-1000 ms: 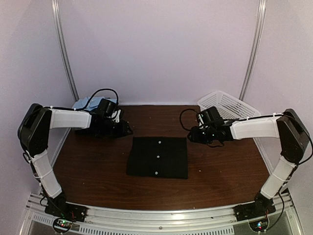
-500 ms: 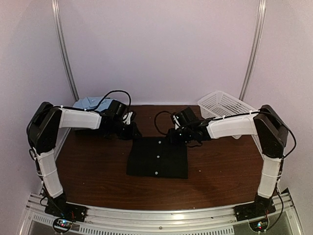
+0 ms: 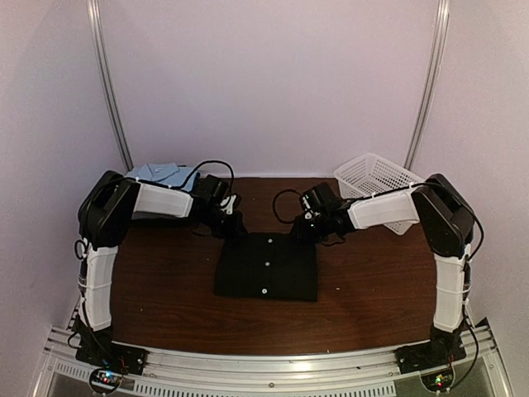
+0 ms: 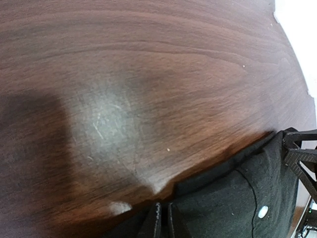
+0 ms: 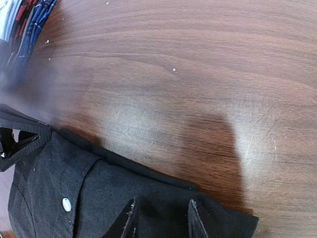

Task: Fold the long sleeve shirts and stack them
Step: Pick up the square-folded shirt from the center of the board.

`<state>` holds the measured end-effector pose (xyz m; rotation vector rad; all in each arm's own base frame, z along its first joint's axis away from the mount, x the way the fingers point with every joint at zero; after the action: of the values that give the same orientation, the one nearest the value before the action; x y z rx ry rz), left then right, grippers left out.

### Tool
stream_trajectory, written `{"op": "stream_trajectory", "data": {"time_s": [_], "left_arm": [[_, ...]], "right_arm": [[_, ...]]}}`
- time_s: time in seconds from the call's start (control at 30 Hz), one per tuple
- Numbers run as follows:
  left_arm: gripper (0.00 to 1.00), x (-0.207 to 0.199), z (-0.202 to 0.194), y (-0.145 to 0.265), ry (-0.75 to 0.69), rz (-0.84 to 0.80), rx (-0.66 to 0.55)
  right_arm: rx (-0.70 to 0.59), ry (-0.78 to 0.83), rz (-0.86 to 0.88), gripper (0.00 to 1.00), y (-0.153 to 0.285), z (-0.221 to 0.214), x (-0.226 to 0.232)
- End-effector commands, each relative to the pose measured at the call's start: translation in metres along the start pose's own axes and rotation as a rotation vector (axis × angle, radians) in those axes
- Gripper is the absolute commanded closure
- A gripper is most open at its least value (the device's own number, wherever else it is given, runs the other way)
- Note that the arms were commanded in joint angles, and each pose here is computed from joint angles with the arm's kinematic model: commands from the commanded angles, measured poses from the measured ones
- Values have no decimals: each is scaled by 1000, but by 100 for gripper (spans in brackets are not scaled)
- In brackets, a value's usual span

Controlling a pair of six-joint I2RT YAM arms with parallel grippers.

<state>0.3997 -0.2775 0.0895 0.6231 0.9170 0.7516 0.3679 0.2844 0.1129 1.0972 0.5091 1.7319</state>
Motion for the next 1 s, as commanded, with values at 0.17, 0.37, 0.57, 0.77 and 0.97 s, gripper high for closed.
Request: {"op": "stream_trajectory", "data": {"time_s": [0.17, 0.37, 0.57, 0.77, 0.97], "left_arm": [[92, 13, 2, -7, 2, 46, 13], [92, 6, 19, 4, -21, 41, -14], [89, -2, 47, 33, -62, 56, -77], [79, -12, 55, 76, -92, 78, -131], [71, -17, 17, 102, -87, 30, -80]], "right_arm": [[20, -74, 4, 65, -3, 3, -28], [28, -100, 11, 65, 0, 6, -42], [-10, -69, -5, 64, 24, 17, -36], [-85, -40, -51, 64, 65, 26, -32], [-69, 8, -5, 65, 91, -1, -15]]}}
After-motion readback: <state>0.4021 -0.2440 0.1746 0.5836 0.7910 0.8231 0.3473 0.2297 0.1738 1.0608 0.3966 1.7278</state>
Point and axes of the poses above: each gripper's point midway between its finger pads, its own y axis back along the fingers, its own x axis along the line the jaws close on, z = x × y, the point moved 9 cm from there along y, back along the fingers, and after that the axes turned 7 degrees about -y, right-handed, at the moved point
